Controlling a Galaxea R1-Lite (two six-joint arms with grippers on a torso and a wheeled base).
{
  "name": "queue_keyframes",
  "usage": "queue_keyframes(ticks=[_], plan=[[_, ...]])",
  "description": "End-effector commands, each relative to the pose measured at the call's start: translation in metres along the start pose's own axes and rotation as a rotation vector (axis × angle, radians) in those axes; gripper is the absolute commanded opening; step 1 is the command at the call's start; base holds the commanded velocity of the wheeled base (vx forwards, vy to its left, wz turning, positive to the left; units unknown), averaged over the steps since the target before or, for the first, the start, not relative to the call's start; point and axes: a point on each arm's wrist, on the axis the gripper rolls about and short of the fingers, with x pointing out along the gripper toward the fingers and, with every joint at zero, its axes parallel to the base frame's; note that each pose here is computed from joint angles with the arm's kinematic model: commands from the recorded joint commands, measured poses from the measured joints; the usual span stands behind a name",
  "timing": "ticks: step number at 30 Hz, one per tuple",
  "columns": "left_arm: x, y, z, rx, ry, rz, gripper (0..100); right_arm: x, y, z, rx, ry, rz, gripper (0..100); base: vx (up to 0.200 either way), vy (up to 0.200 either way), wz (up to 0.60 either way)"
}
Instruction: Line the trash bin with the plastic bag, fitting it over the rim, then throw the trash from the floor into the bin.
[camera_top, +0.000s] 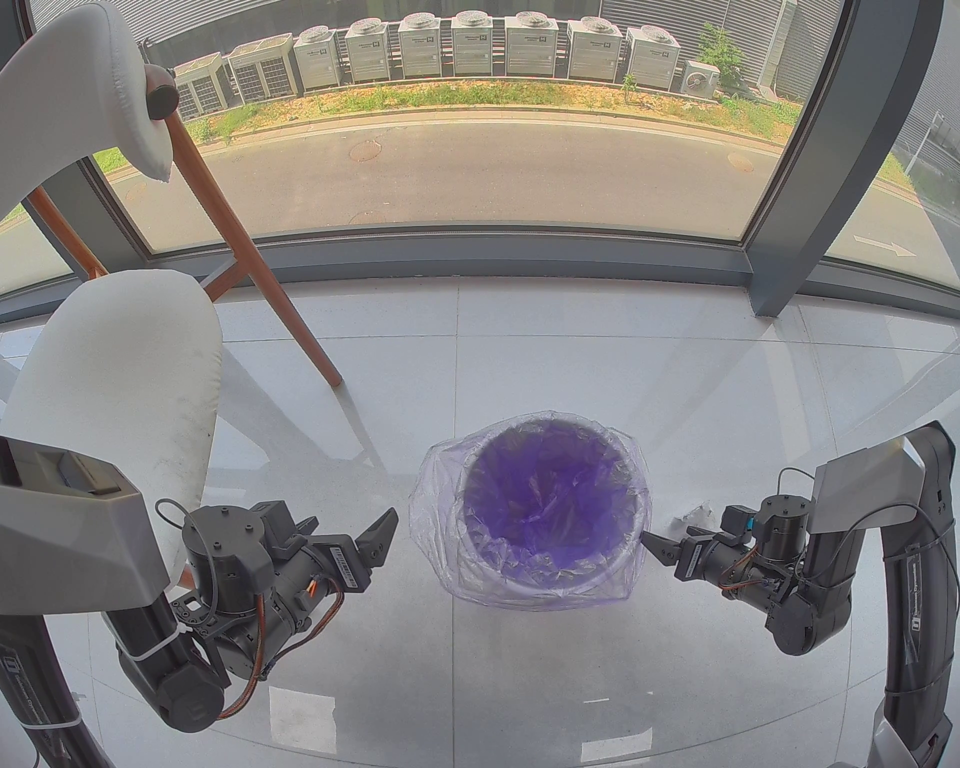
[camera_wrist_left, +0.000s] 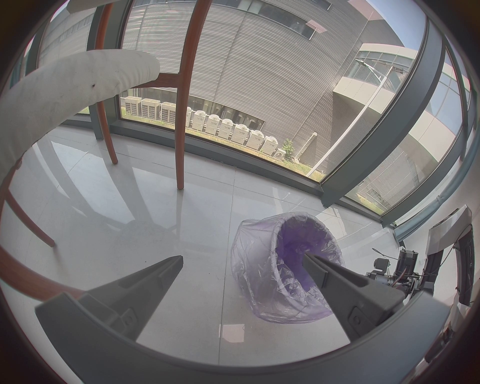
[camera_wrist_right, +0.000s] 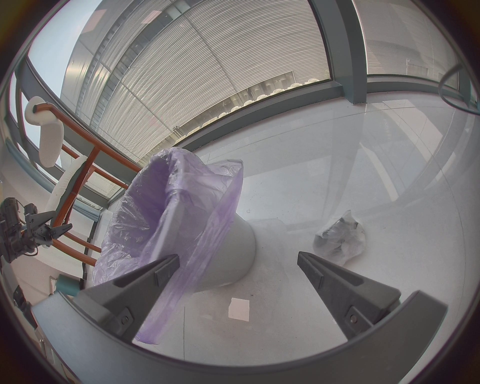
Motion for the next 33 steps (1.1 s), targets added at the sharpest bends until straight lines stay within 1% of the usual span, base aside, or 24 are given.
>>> queue_keyframes(ticks=[1,4,5,18,23,28,31,32,33], plan=[[-0.001,0.001,-0.001,0.001,0.002,0.011,100,0.009,-0.001,-0.007,-0.003,0.003,0.008,100,0.0,0.0,0.0],[-0.001,0.002,-0.002,0.002,0.002,0.023,100,0.014,-0.004,-0.01,-0.003,0.006,0.007,100,0.0,0.0,0.0],[-0.001,0.002,-0.002,0.002,0.002,0.024,100,0.015,-0.004,-0.011,-0.003,0.006,0.007,0,0.0,0.0,0.0],[-0.001,0.002,-0.004,0.006,0.01,0.028,100,0.021,-0.01,-0.021,0.006,0.024,-0.003,0,0.0,0.0,0.0],[0.002,0.004,-0.011,0.015,0.036,0.037,100,0.034,-0.016,-0.031,-0.003,0.018,-0.056,0,0.0,0.0,0.0],[0.003,0.003,-0.014,0.018,0.041,0.039,100,0.036,-0.013,-0.03,-0.004,0.044,-0.082,0,0.0,0.0,0.0],[0.003,0.002,-0.014,0.02,0.042,0.041,100,0.037,-0.013,-0.03,-0.004,0.044,-0.112,0,0.0,0.0,0.0],[0.003,0.001,-0.017,0.023,0.046,0.046,100,0.037,-0.013,-0.029,-0.006,0.041,-0.14,0,0.0,0.0,0.0],[0.003,0.001,-0.018,0.025,0.048,0.051,100,0.037,-0.014,-0.03,-0.007,0.043,-0.143,0,0.0,0.0,0.0]])
